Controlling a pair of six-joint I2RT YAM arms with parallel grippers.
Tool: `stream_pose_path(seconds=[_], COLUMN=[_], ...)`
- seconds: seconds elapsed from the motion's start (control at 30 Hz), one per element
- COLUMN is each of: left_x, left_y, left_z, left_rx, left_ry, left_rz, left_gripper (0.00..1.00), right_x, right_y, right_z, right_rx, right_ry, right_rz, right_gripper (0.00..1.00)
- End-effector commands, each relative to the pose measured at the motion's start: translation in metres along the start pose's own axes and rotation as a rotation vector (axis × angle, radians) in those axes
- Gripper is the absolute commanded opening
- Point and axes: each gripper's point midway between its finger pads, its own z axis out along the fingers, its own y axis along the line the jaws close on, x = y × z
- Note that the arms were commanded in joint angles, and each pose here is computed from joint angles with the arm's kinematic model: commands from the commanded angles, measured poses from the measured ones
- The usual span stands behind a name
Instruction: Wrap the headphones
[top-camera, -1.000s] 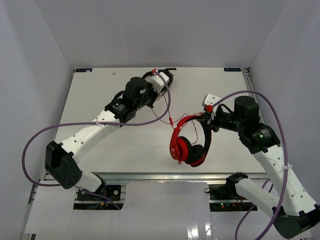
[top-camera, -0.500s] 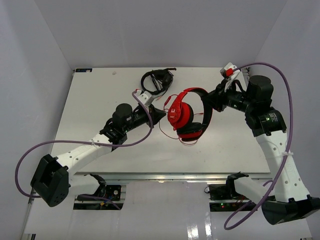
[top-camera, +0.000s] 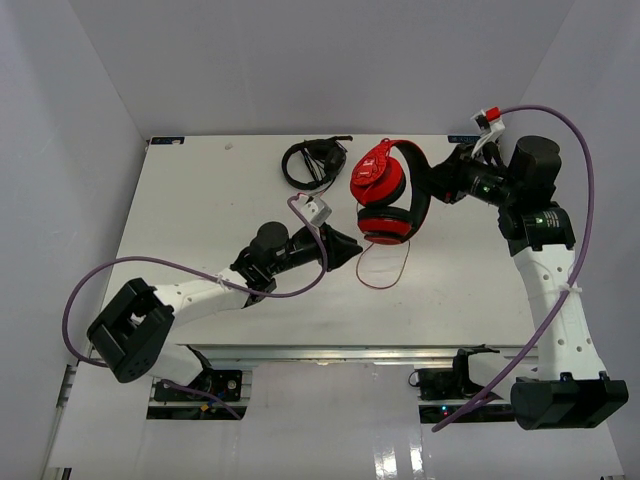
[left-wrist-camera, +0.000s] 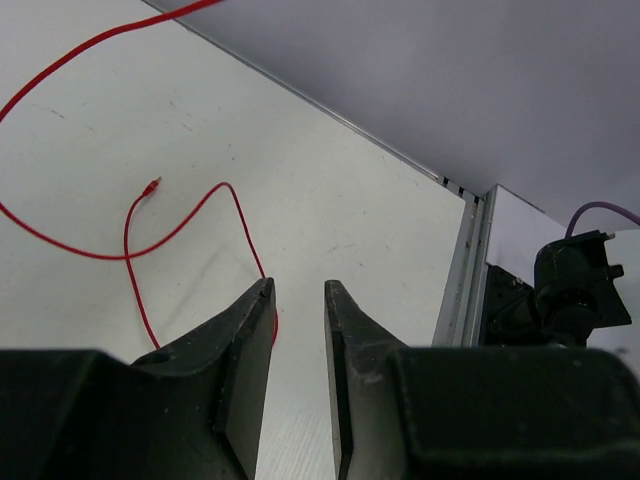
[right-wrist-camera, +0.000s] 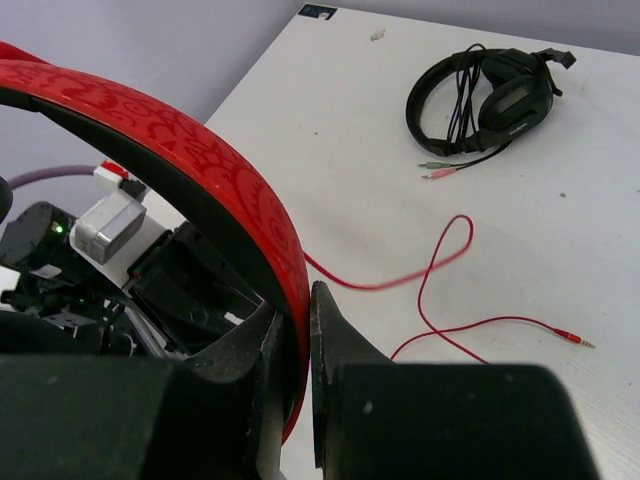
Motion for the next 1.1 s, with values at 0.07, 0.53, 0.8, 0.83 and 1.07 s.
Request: stream_pose_path(seconds=[0.07, 0.53, 0.8, 0.83, 1.07], left_x=[0.007, 0.039, 0.051, 0.052, 0.051], left_y=[-0.006, 0.019, 0.035, 0.037, 0.032], left_z=[-0.004, -0.008, 0.019, 0.021, 0.041], left_rx=[0.018, -0.038, -0.067, -0.071, 0.009], left_ry=[-0.038, -0.064, -0.112, -0.126, -0.197], left_rz=[-0.007, 0.126, -0.039, -0.064, -0.271], left_gripper=[0.46, 0.78, 0.98, 0.98, 0.98], right_x=[-0.05, -0.056, -0.054, -0.053, -0.051], right_y=[0.019, 0.032, 0.041, 0.043, 0.049], right_z=[-0.014, -0.019, -0.024, -0.024, -0.028], right_rx=[0.001, -0.036, -0.068, -0.072, -0.087], right_ry=[-0.138, -0.163, -0.166, -0.166, -0.172], right_rz=[-0.03, -0.006, -0.001, 0.0, -0.01], right_gripper=[0.08, 0.08, 0.08, 0.08, 0.08])
